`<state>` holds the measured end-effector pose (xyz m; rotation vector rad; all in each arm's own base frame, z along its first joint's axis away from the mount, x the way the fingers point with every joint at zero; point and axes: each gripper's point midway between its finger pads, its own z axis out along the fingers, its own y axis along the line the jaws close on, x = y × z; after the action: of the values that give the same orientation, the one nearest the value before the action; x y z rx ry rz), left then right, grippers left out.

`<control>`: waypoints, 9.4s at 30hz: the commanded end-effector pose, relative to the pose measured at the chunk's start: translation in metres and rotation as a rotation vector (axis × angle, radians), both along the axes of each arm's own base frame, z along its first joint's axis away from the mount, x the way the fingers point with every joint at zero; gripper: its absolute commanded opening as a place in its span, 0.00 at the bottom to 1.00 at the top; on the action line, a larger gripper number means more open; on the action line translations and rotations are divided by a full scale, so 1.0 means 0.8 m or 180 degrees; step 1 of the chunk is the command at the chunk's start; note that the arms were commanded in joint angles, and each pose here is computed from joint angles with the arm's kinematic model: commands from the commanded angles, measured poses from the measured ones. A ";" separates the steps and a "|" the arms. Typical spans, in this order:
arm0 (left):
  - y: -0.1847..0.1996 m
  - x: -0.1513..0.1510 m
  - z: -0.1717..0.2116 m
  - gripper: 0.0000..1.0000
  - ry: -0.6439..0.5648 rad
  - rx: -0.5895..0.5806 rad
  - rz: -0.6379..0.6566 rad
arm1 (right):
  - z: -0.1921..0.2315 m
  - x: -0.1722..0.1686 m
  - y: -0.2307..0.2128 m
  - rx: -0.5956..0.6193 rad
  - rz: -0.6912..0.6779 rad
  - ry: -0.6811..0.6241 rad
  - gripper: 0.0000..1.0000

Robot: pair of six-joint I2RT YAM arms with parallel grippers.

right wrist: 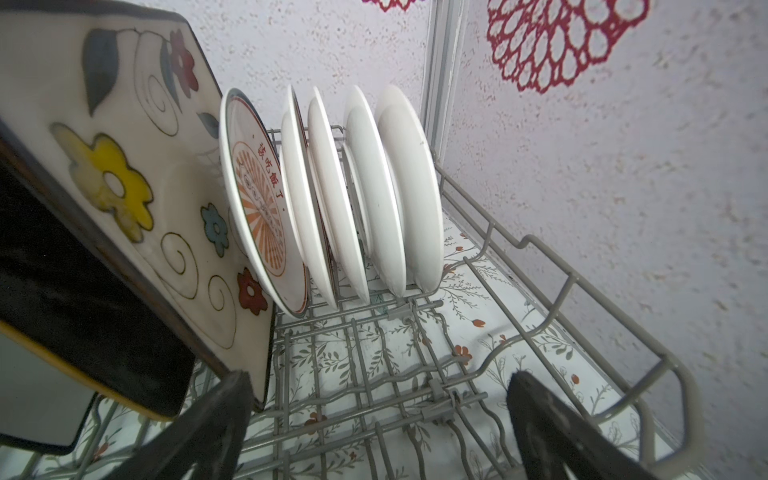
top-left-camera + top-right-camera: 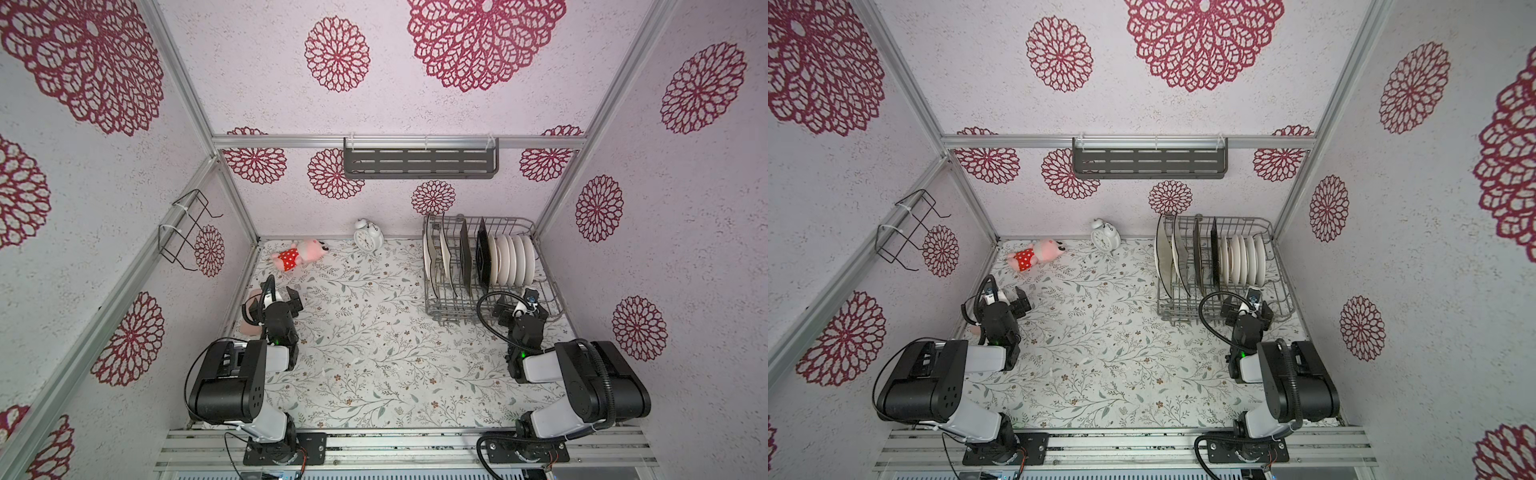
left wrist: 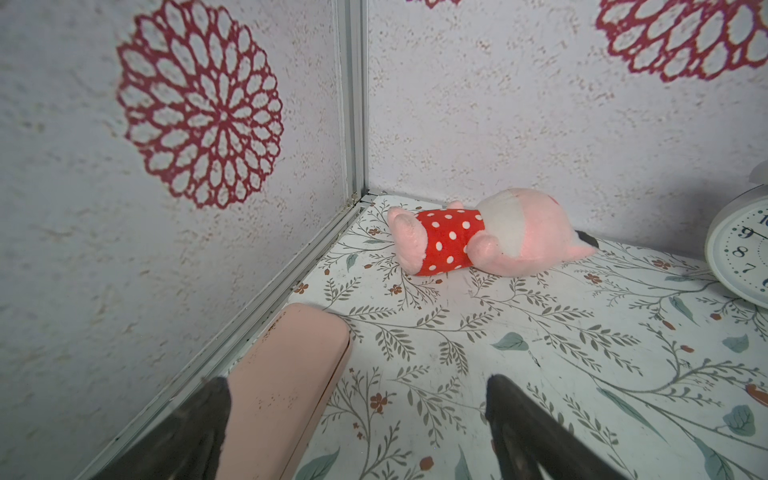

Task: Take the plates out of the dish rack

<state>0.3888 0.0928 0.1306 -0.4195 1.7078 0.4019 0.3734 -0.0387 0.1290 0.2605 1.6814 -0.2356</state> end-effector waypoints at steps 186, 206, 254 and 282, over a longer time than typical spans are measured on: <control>-0.382 -0.205 0.194 0.97 0.0088 0.0128 -0.4536 | 0.055 0.139 0.351 -0.0601 0.1389 -0.0664 0.32; -0.381 -0.203 0.184 0.97 0.0086 0.0145 -0.4504 | 0.068 0.137 0.363 -0.0669 0.1608 -0.0726 0.01; -0.373 -0.211 0.170 0.97 0.0082 0.0239 -0.4487 | 0.244 0.100 0.342 -0.0298 0.1663 -0.1558 0.00; -0.296 -0.221 0.267 0.97 -0.0405 0.0270 -0.3592 | 0.313 -0.003 0.427 -0.1235 0.2452 -0.1679 0.00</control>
<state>0.2138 -0.1623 0.3309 0.6376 1.5144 -0.4437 0.3983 0.3049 0.2746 -0.6400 1.3671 0.1165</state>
